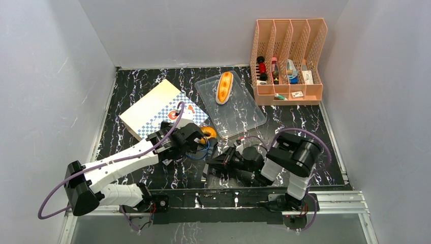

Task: Take the fake bread out of the paper bag
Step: Pick up the fake bread from the center of the board, then pick up the paper bag from the center of the board.

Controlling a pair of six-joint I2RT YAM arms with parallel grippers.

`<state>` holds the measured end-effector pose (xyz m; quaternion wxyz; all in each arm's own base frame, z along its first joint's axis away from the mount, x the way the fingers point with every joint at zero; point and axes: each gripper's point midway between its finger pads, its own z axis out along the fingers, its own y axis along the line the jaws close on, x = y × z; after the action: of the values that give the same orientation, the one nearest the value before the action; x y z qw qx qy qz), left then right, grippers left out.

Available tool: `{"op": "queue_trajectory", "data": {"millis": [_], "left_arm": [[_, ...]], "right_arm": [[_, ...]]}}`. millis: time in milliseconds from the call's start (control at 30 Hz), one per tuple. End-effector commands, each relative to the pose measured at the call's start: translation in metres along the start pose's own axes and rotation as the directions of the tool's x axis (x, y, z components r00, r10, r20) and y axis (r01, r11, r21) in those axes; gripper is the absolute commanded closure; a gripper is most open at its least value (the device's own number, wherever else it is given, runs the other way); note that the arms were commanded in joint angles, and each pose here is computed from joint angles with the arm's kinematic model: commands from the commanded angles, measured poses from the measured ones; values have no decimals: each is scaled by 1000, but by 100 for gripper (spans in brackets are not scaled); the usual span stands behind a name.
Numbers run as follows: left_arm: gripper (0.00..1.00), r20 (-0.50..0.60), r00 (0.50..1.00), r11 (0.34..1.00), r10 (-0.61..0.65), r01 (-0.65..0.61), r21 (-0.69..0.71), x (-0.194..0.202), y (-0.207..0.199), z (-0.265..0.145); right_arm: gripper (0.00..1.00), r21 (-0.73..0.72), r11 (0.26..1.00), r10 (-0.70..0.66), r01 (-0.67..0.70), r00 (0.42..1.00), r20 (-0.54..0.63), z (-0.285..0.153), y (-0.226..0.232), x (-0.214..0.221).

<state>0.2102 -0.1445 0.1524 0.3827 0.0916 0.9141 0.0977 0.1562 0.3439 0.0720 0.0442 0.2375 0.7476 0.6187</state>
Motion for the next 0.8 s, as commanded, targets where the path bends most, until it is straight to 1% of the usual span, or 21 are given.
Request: {"op": "queue_trajectory", "data": {"millis": [0, 167, 367, 467, 600, 667, 700, 767], "left_arm": [[2, 53, 998, 999, -38, 38, 1, -15, 7, -12], [2, 48, 998, 999, -36, 37, -13, -18, 5, -10], [2, 65, 998, 1000, -23, 22, 19, -25, -2, -11], [2, 60, 998, 999, 0, -3, 34, -23, -5, -9], [2, 23, 999, 999, 42, -42, -23, -10, 2, -2], [2, 15, 998, 995, 56, -55, -80, -5, 10, 2], [2, 10, 998, 993, 63, -62, -105, -4, 14, 3], [2, 5, 997, 987, 83, -82, -141, -2, 18, 7]], "right_arm": [[100, -36, 993, -113, 115, 993, 30, -8, 28, 3], [100, 36, 974, -225, 222, 965, 137, -19, 42, -9], [100, 90, 961, -275, 261, 932, 234, -35, 52, -22], [100, 86, 958, -287, 274, 921, 264, -40, 61, -25], [100, 106, 951, -309, 290, 897, 316, -44, 72, -33], [100, 110, 948, -318, 298, 885, 341, -45, 75, -37], [100, 89, 946, -321, 311, 878, 354, -43, 91, -37], [100, 94, 943, -329, 318, 867, 374, -42, 99, -42]]}}
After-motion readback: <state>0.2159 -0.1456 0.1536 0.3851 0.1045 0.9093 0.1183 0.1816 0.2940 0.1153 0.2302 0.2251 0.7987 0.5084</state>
